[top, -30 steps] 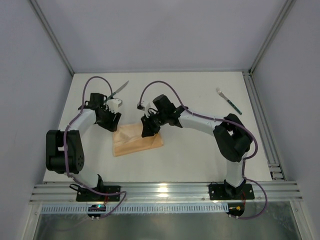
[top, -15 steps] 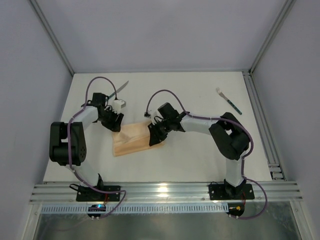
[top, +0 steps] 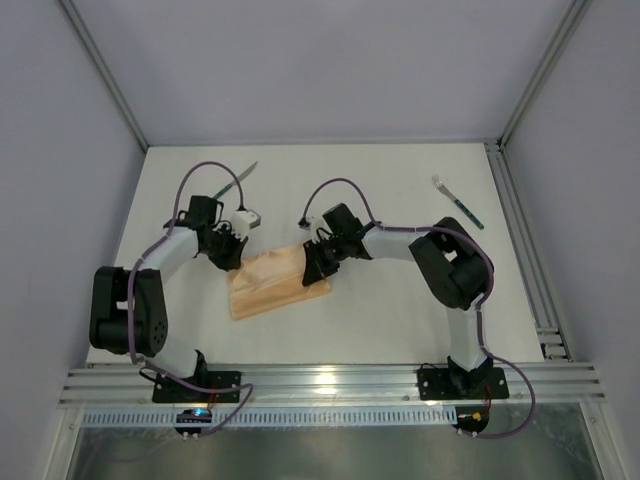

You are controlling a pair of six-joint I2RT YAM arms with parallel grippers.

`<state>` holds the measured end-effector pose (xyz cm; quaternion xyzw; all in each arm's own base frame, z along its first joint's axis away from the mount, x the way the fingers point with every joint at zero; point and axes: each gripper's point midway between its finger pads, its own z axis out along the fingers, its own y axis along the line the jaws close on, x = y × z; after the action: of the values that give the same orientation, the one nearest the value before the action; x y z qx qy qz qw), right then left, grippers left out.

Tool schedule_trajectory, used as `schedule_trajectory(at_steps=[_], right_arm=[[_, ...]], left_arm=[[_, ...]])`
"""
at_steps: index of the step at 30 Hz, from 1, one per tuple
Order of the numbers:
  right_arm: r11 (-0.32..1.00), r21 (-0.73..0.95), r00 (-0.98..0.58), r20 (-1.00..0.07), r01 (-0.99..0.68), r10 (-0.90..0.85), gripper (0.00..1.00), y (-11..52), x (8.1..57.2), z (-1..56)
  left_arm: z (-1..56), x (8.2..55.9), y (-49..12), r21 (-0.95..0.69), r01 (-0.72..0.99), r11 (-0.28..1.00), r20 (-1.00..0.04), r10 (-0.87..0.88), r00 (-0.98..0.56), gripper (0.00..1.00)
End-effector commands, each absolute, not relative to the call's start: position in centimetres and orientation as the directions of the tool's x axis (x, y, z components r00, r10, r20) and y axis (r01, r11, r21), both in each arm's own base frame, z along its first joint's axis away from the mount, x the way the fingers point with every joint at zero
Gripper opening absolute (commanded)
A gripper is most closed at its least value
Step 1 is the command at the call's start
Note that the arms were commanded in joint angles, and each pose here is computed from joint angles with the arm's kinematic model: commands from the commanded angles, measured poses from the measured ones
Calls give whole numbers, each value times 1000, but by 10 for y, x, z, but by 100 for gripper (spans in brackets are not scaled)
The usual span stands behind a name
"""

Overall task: Fold the napkin into a case and place the utensils inside
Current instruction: Pick up the 2/3-rectangle-folded napkin from the center of the board, then fold the 2/3-rectangle-folded napkin at the center of the board.

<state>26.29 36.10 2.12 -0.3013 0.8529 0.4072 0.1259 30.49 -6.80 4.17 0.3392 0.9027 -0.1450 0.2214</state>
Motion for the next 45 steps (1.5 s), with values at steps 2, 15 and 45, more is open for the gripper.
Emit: schedule_trajectory(at_steps=[2, 15, 45], right_arm=[[589, 584, -829, -399, -559, -391, 13, 349, 272, 2], [657, 577, -874, -353, -485, -335, 12, 345, 282, -8], [678, 620, -913, -346, -395, -216, 10, 340, 296, -4]], left_arm=[[55, 298, -82, -14, 751, 661, -558, 618, -554, 0], [81, 240, -116, 129, 883, 452, -609, 739, -289, 0], [20, 148, -137, 158, 987, -6, -359, 931, 64, 0]])
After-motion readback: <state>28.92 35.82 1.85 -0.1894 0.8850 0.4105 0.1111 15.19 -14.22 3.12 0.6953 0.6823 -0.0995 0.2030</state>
